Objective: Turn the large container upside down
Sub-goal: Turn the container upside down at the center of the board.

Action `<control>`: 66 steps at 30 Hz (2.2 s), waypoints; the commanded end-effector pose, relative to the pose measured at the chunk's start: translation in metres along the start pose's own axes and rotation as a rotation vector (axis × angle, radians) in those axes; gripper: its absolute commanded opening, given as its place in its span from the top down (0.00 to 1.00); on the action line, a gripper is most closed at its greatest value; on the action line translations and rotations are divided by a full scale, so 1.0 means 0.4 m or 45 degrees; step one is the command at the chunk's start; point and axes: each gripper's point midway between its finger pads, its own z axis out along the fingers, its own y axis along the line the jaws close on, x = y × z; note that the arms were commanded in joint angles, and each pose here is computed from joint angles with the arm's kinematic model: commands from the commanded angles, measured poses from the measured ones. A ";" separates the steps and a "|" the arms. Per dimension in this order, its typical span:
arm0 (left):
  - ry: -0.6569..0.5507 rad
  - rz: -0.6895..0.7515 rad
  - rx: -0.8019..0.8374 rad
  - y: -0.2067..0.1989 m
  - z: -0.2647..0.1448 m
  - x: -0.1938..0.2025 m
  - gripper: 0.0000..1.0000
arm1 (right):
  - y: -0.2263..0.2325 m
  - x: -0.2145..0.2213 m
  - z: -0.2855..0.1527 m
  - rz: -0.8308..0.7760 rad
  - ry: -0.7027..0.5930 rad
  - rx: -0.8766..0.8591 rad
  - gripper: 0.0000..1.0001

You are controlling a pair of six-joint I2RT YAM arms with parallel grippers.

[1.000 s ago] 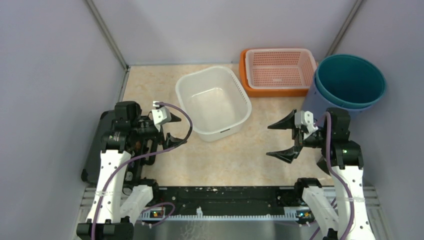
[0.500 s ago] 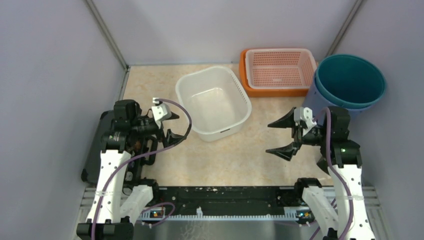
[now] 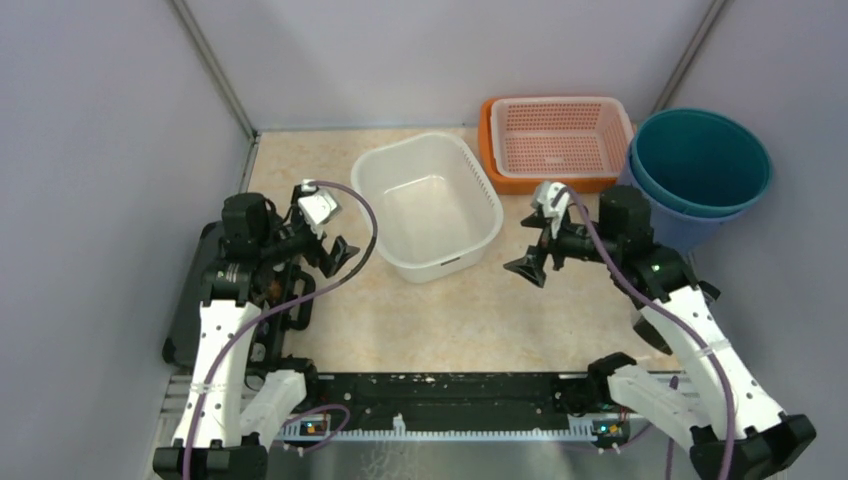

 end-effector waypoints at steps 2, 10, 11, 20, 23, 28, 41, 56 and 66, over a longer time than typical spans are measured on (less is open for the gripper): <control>-0.015 0.066 0.003 -0.009 -0.012 -0.002 0.01 | -0.056 -0.030 0.060 -0.360 0.168 0.196 0.01; -0.013 0.003 0.064 -0.036 0.022 0.060 0.01 | -0.022 0.042 0.197 -0.816 0.373 0.148 0.03; -0.012 -0.003 0.070 -0.038 0.025 0.065 0.01 | -0.017 0.045 0.214 -0.858 0.374 0.147 0.04; -0.017 -0.021 0.091 -0.046 0.029 0.069 0.01 | 0.029 0.107 0.349 -0.998 0.360 0.127 0.20; -0.021 -0.025 0.104 -0.050 0.031 0.070 0.01 | 0.036 0.133 0.372 -1.003 0.348 0.141 0.29; -0.026 -0.026 0.113 -0.054 0.032 0.070 0.01 | 0.052 0.164 0.397 -0.958 0.338 0.130 0.39; -0.034 -0.035 0.118 -0.054 0.022 0.078 0.01 | 0.069 0.202 0.418 -0.939 0.361 0.097 0.70; -0.038 -0.032 0.129 -0.058 0.021 0.076 0.01 | 0.129 0.178 0.393 -0.896 0.319 -0.046 1.00; -0.037 -0.032 0.133 -0.057 0.021 0.073 0.01 | 0.159 0.122 0.374 -0.842 0.234 -0.096 1.00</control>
